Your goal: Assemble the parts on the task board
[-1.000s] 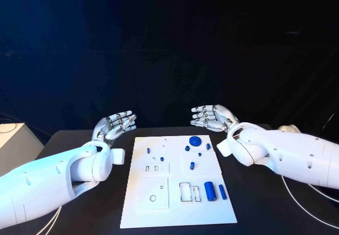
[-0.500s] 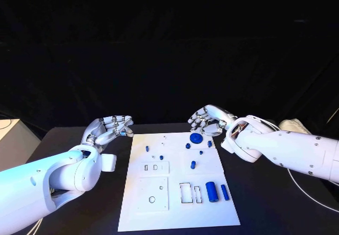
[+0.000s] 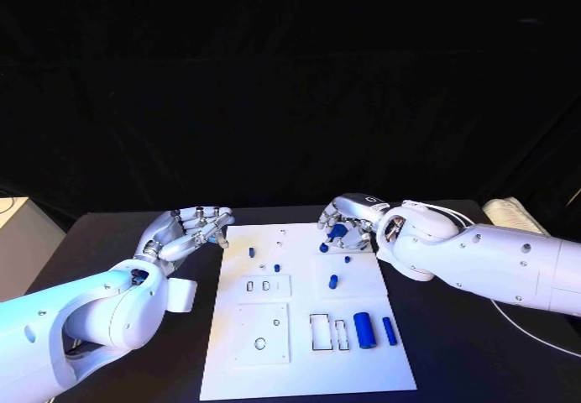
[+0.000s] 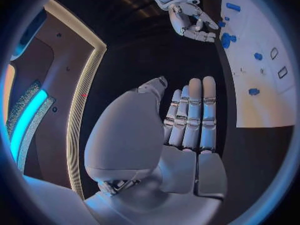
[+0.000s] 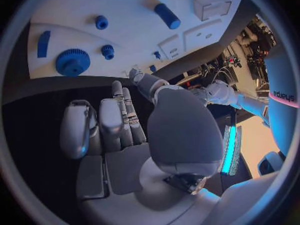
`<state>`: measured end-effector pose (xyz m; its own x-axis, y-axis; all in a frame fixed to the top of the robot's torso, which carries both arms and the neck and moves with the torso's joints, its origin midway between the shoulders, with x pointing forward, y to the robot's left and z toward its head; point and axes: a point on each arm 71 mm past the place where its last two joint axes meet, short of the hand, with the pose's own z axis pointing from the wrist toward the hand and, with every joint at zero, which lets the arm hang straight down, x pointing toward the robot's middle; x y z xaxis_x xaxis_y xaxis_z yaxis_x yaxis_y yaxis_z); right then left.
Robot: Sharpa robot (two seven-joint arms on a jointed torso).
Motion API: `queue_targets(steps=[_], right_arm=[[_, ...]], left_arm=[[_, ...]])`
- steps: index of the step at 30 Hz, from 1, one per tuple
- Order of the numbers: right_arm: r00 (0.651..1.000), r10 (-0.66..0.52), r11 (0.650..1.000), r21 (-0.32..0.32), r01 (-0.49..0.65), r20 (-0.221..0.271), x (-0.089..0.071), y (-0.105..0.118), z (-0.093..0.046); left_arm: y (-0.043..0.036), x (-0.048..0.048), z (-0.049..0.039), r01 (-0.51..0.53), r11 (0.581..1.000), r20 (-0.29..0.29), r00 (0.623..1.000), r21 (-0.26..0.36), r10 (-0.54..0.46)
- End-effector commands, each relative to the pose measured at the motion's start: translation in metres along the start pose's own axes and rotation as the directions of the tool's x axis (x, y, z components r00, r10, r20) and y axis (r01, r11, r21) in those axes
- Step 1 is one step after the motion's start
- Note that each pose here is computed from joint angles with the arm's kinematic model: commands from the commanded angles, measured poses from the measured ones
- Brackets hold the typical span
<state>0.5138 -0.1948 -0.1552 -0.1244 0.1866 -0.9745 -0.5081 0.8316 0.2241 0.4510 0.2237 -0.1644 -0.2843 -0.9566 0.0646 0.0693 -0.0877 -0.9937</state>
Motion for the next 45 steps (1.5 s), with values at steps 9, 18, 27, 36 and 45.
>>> queue_targets(steps=[9, 18, 27, 36, 45], right_arm=[[0.986, -0.145, 0.988, 0.048, 0.149, -0.081, 0.009, 0.0, 0.004], [0.982, -0.157, 0.984, 0.063, 0.164, -0.101, 0.012, -0.001, 0.006], [0.98, -0.173, 0.979, 0.089, 0.182, -0.1, 0.013, -0.005, 0.008], [0.981, -0.17, 0.981, 0.077, 0.178, -0.093, 0.013, 0.0, 0.01], [0.982, -0.163, 0.983, 0.063, 0.17, -0.099, 0.015, 0.005, 0.012]], left_arm=[[-0.0077, 0.0076, -0.0021, 0.011, 1.0, -0.055, 0.998, 0.008, -0.011], [-0.0099, 0.0046, -0.0027, 0.01, 1.0, -0.05, 0.999, 0.008, -0.01], [-0.0106, 0.0042, -0.0028, 0.013, 1.0, -0.052, 0.999, 0.006, -0.013], [-0.0106, 0.0034, -0.0028, 0.015, 1.0, -0.052, 0.999, 0.003, -0.015], [-0.0103, 0.0031, -0.0025, 0.015, 1.0, -0.051, 0.999, -0.004, -0.015]])
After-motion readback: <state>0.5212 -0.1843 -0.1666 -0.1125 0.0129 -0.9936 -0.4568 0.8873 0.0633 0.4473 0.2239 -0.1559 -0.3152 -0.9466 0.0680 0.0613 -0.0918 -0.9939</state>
